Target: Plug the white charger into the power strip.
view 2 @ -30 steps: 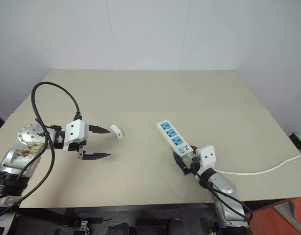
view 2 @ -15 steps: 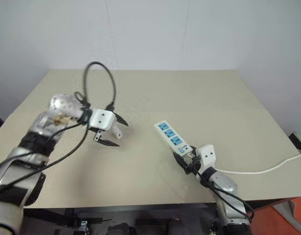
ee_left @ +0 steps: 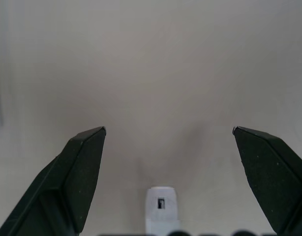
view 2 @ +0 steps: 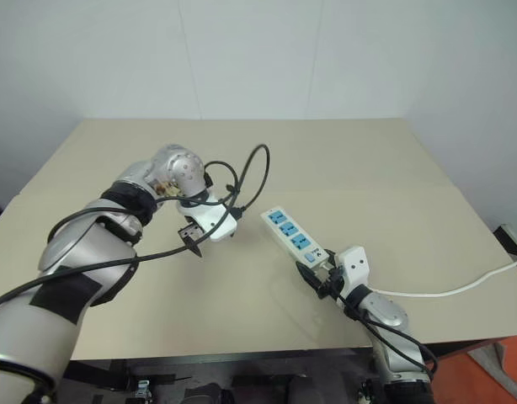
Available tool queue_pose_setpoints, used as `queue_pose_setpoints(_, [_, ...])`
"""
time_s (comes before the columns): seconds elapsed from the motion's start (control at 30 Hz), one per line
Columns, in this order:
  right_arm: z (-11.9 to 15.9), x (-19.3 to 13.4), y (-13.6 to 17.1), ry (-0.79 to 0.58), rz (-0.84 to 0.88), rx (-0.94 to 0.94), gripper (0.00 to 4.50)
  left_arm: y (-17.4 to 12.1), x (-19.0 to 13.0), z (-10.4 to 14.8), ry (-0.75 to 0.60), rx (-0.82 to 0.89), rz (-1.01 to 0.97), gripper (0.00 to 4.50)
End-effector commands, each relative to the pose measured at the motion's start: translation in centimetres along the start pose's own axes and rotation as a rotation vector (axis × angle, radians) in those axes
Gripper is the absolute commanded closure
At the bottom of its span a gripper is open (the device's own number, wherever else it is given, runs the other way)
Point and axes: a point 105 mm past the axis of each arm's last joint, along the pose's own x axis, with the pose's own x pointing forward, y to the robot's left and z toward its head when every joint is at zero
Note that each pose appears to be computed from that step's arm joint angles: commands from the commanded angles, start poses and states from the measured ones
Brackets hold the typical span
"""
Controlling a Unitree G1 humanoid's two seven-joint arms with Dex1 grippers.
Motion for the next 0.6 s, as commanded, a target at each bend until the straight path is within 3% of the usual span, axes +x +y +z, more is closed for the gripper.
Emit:
queue_pose_setpoints(0.03, [-1.1, -0.2, 0.8, 0.046, 0.029, 0.021, 1.09, 0.4, -0.5, -0.8, 0.114, 0.049, 0.004, 0.00])
queue_pose_setpoints(0.3, [-1.1, -0.3, 1.0, 0.051, 0.036, 0.023, 1.09, 0.9, 0.4, -2.6, 0.241, 0.037, 0.080, 0.00])
queue_pose_setpoints(0.6, [-1.5, -0.6, 1.1, 0.065, 0.034, 0.022, 1.09, 0.2, 0.3, -3.7, 0.252, -0.045, 0.082, 0.00])
